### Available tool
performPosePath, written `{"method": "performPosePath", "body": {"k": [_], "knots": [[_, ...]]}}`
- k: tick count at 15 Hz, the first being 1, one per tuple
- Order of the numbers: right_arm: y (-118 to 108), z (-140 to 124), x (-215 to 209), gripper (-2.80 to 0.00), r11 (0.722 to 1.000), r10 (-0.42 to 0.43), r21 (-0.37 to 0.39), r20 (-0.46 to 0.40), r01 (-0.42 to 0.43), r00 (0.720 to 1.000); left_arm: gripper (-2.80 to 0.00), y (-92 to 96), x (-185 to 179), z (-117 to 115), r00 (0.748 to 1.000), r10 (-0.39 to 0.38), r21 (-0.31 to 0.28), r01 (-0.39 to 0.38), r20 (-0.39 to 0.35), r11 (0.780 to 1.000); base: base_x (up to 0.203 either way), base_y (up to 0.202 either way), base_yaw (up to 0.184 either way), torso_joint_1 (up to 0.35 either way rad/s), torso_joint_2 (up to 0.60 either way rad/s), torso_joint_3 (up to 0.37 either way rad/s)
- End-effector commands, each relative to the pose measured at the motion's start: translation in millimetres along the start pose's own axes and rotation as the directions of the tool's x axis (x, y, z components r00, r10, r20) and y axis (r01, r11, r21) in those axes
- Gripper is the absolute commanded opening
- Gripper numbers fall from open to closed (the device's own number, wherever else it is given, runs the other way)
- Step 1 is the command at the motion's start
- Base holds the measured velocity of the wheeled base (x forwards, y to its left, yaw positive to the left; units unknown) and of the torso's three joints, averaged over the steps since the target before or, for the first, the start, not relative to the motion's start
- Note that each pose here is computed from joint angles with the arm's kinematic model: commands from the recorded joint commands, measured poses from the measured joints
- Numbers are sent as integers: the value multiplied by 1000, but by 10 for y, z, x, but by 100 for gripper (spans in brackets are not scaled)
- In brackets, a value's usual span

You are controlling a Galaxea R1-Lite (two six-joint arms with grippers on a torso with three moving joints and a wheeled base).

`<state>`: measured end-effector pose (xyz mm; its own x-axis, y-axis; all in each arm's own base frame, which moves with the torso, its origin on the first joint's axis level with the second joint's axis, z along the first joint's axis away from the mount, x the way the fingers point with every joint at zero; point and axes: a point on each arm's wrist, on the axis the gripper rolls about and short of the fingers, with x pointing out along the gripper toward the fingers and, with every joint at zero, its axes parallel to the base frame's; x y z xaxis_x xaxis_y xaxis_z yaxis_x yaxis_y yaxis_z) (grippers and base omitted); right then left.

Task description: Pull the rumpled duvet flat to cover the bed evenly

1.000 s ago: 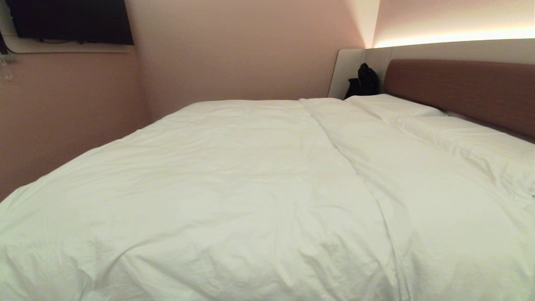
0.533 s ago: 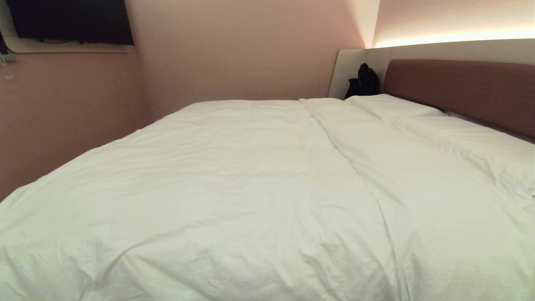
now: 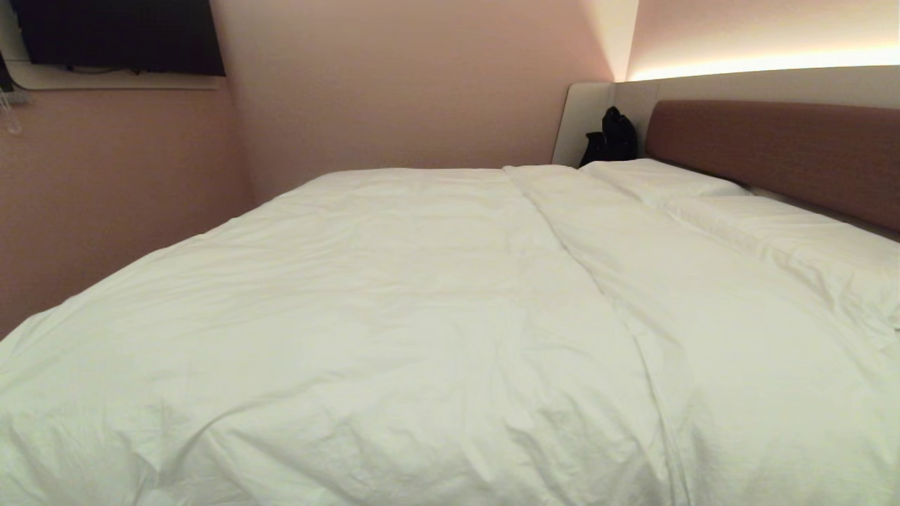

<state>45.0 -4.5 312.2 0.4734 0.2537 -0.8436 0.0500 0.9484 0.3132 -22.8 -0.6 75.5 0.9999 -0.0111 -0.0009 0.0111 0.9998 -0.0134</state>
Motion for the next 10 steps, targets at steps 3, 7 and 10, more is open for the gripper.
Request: {"method": "performPosePath", "body": {"k": [3,7,10], "knots": [[14,-130,-16,-280,1000,-7,-1,-34,7,999,-280,0,0,1,1000,0,0,0,0,1000,0,0,0,0,0,0],[26,-221,-29,-280,999,-9,-37,-22,8,1000,-280,0,0,1,1000,0,0,0,0,1000,0,0,0,0,0,0],[35,-285,-40,-280,998,-11,-54,-12,10,1000,-280,0,0,0,1000,0,0,0,1,1000,0,0,0,0,0,0]]}}
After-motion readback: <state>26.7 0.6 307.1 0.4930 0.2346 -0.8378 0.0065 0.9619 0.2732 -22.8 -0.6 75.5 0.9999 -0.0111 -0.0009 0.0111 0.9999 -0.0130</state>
